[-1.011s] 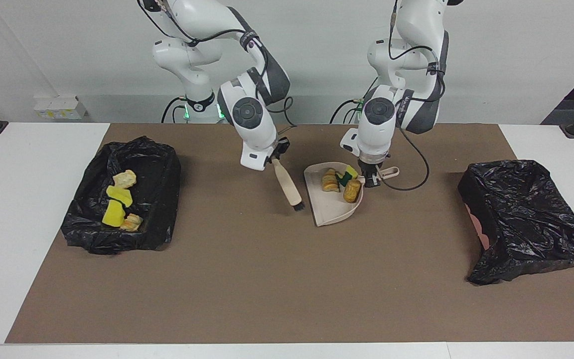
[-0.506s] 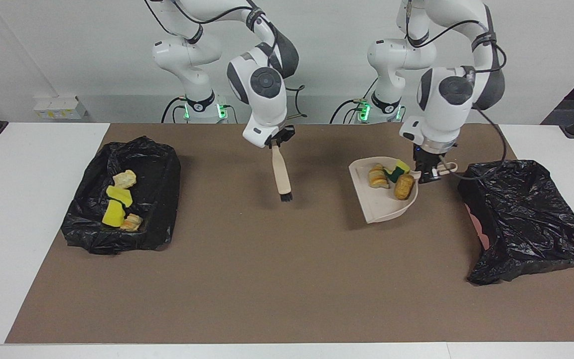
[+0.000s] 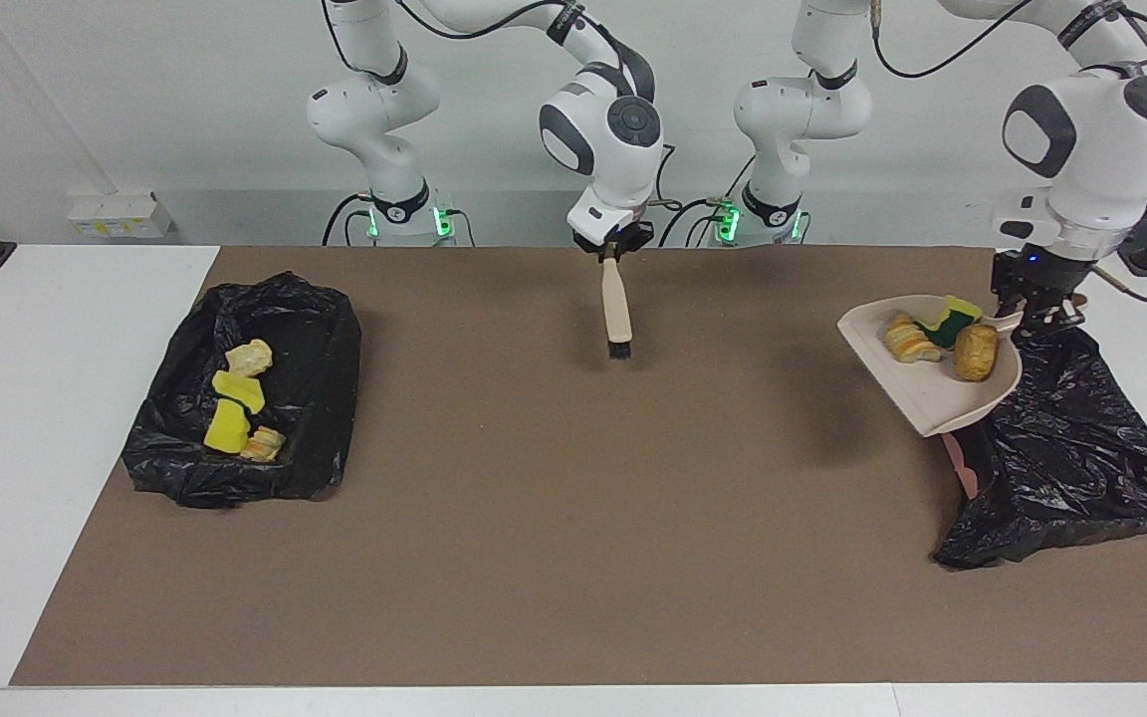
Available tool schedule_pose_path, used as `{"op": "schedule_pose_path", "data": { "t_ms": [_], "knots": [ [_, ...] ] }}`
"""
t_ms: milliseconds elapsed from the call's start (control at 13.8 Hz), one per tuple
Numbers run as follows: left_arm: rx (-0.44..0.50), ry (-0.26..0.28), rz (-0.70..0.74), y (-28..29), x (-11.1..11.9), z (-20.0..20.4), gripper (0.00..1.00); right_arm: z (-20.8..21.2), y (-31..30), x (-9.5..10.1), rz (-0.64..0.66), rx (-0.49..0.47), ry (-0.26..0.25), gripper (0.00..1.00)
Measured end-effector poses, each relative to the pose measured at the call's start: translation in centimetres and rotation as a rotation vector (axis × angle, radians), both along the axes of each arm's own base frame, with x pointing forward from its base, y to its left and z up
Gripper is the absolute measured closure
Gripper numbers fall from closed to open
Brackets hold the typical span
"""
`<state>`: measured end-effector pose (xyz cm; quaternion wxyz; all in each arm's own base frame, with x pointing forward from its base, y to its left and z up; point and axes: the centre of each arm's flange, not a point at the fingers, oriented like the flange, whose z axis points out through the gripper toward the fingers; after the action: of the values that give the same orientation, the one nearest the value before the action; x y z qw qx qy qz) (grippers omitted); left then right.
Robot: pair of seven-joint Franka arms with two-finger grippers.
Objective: Sweep and dump trash in bin
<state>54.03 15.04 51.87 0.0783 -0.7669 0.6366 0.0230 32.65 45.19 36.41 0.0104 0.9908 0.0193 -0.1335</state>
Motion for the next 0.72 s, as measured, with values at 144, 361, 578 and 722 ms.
{"op": "schedule_pose_path", "data": {
  "t_ms": [144, 361, 578, 722],
  "knots": [
    [0.031, -0.016, 0.031, 5.0, 0.3, 1.2, 0.67, -1.7, 1.3, -0.9, 0.013, 0.003, 0.004, 0.74],
    [0.130, -0.030, 0.048, 10.4, 1.4, 3.1, 0.67, -3.9, 2.5, -3.3, 0.049, -0.029, 0.034, 0.74],
    [0.308, -0.007, -0.024, 12.3, 2.8, 3.3, 0.67, -3.6, 2.7, -3.5, 0.063, -0.046, 0.028, 0.55],
    [0.402, 0.012, -0.071, 12.4, 3.5, 3.0, 0.67, -1.9, 2.6, -2.7, 0.088, -0.076, 0.008, 0.33]
  ]
}}
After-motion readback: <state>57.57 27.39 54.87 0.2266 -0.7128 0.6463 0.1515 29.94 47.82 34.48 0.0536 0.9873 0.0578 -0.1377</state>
